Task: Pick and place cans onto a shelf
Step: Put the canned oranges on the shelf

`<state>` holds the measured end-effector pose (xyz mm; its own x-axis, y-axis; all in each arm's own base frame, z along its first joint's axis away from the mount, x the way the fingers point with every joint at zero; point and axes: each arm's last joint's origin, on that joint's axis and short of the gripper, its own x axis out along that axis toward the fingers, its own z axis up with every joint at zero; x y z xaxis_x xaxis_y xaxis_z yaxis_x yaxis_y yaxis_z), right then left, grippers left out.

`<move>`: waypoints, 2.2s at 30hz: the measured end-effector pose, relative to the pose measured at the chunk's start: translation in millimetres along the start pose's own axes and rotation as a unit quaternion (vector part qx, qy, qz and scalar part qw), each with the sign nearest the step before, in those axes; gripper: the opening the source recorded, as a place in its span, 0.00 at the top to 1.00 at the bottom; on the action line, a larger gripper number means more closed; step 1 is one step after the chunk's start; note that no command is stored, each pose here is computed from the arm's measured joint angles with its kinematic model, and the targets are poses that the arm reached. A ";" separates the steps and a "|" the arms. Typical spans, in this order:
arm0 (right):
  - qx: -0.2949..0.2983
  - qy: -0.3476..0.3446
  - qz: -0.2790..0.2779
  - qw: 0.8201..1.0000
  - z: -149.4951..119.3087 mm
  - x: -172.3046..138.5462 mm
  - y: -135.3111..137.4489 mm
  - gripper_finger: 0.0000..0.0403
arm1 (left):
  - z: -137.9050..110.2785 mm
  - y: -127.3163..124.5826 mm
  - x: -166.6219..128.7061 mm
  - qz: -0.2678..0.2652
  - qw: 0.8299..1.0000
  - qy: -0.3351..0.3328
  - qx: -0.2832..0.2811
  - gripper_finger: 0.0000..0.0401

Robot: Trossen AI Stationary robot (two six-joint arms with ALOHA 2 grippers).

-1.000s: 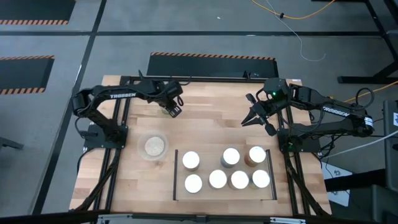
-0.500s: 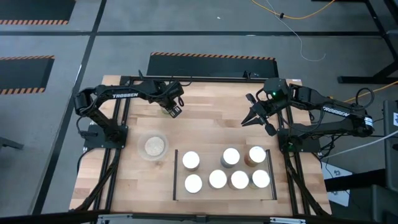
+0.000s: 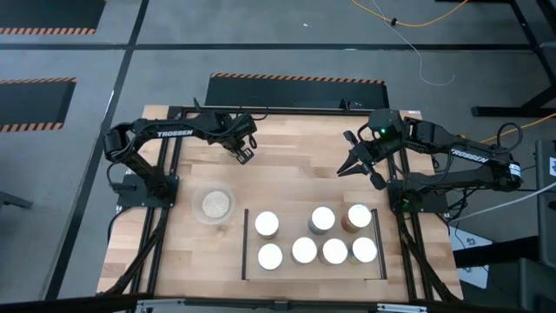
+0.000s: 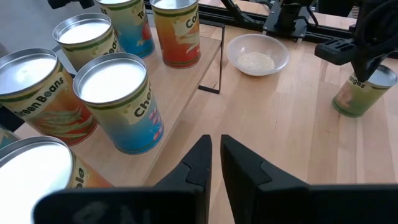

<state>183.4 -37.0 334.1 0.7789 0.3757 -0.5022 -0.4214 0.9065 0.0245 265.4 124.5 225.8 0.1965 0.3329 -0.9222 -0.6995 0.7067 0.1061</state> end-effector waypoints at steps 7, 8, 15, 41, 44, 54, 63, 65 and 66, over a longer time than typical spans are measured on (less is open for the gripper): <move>0.000 0.000 0.000 1.000 0.0 0.0 0.0 0.90 | -0.8 -2.5 -0.8 0.012 1.000 -0.005 0.006 0.99; 0.000 0.000 0.000 1.000 0.0 0.0 -0.1 0.90 | -1.1 -3.3 -1.3 0.011 1.000 -0.005 0.008 1.00; 0.000 0.000 0.000 1.000 0.0 0.0 -0.1 0.90 | -5.2 -13.9 -11.6 0.001 0.999 -0.020 0.038 1.00; 0.000 0.000 0.000 1.000 0.0 0.0 0.0 0.90 | 39.2 -68.7 -195.5 -0.119 0.958 -0.247 0.080 1.00; 0.000 0.000 0.000 1.000 0.0 0.0 0.0 0.90 | 37.7 -72.4 -212.4 -0.135 0.950 -0.268 0.082 1.00; 0.000 0.000 0.000 1.000 0.0 0.0 0.0 0.90 | 29.1 -88.5 -240.3 -0.179 0.933 -0.299 0.093 1.00; 0.000 0.000 0.000 1.000 0.0 0.0 0.0 0.90 | 13.3 -107.7 -247.7 -0.219 0.929 -0.287 0.083 1.00; 0.000 0.000 0.000 1.000 0.0 0.0 0.0 0.90 | 7.8 -112.8 -250.6 -0.231 0.927 -0.283 0.082 1.00; 0.000 0.000 0.000 1.000 0.0 0.0 0.0 0.90 | 5.1 -115.2 -251.9 -0.236 0.926 -0.282 0.083 1.00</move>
<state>183.4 -37.0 334.1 0.7789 0.3756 -0.5022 -0.4213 0.9066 0.0246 300.0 -37.6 447.8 0.8135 0.2025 -0.5452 -0.3386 0.9271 -0.1610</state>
